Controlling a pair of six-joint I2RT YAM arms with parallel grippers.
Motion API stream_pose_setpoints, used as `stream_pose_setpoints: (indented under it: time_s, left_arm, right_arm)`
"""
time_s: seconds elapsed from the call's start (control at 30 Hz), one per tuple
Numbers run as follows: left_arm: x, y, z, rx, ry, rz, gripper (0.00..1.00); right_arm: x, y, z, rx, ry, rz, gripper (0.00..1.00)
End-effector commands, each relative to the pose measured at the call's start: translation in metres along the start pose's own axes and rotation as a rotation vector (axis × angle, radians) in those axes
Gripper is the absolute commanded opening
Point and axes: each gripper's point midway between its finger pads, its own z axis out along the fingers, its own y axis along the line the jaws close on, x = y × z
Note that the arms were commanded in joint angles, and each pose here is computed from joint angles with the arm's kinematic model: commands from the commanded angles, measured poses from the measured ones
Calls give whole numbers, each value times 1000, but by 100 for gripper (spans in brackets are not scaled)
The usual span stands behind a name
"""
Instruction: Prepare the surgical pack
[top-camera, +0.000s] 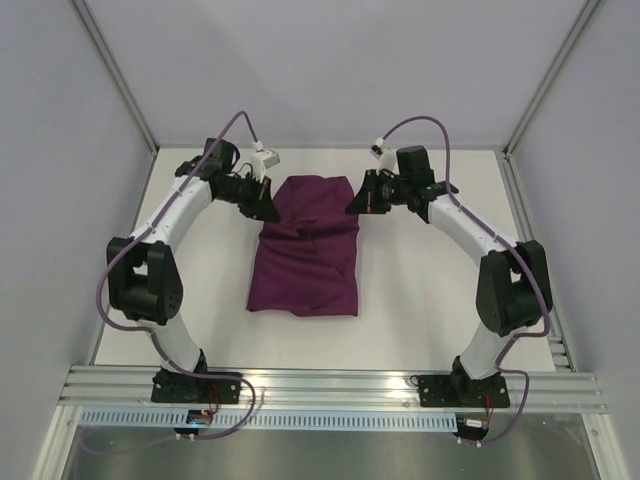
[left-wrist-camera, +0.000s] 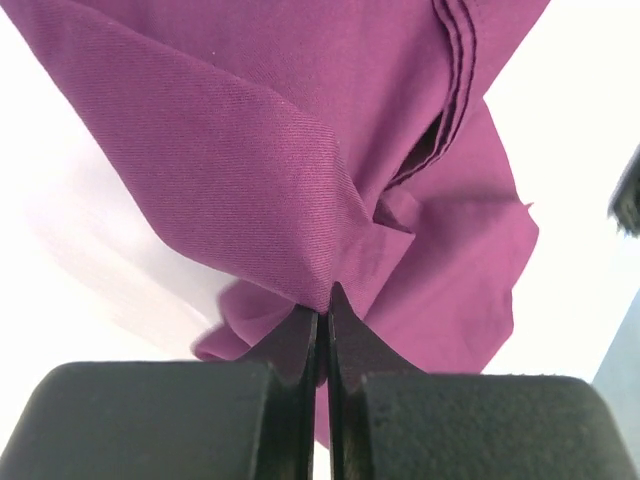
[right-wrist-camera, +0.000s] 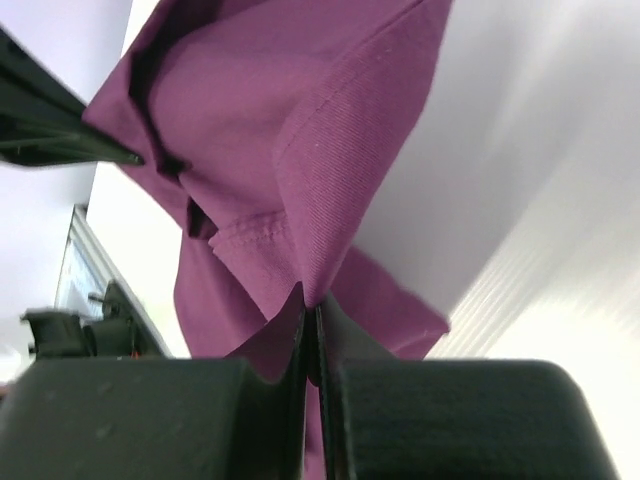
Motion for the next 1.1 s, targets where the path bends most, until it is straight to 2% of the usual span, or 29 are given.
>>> stream_pose_setpoints:
  time_s: [0.0, 0.13, 0.23, 0.37, 0.4, 0.47, 0.5, 0.6, 0.63, 0.73, 0.87, 0.9, 0.93, 1.0, 1.07]
  left_arm:
    - [14, -22, -12, 68, -17, 109, 0]
    - [61, -16, 1, 68, 67, 57, 2]
    - [88, -3, 17, 60, 129, 8, 2]
    - [103, 5, 24, 47, 141, 28, 4]
    - [110, 5, 25, 44, 151, 30, 4]
    - [118, 10, 26, 30, 175, 59, 4]
    - [123, 11, 26, 27, 188, 61, 4]
    - [132, 16, 27, 8, 210, 95, 3]
    - [133, 18, 26, -3, 216, 110, 3]
    - [133, 19, 26, -17, 219, 149, 3]
    - [131, 20, 27, -22, 220, 154, 3]
    - [132, 19, 27, -19, 222, 153, 3]
    - [132, 19, 27, -21, 225, 153, 3]
    - [132, 19, 26, -24, 225, 160, 3]
    - [132, 19, 26, -25, 226, 161, 3]
  right_arm:
    - [13, 27, -16, -65, -34, -104, 0]
    - [76, 29, 3, -67, 59, -69, 6]
    - [116, 11, 23, -29, 141, 3, 10]
    - [135, 6, 30, -23, 164, 20, 28]
    - [142, 6, 28, -19, 179, 25, 42]
    - [145, 2, 22, -5, 197, -1, 52]
    - [147, -2, 17, 24, 219, 3, 68]
    - [120, -2, -5, 38, 170, 3, 91]
    - [107, 1, -11, 37, 136, -1, 95]
    - [60, 0, -20, 81, 45, 12, 99]
    - [30, -27, 21, 169, 82, 77, 95]
    - [37, -37, 29, 198, 140, 124, 92]
    - [14, -32, 37, 192, 116, 120, 90]
    - [35, -61, 65, 240, 214, 204, 87]
    - [32, -64, 80, 217, 245, 235, 86]
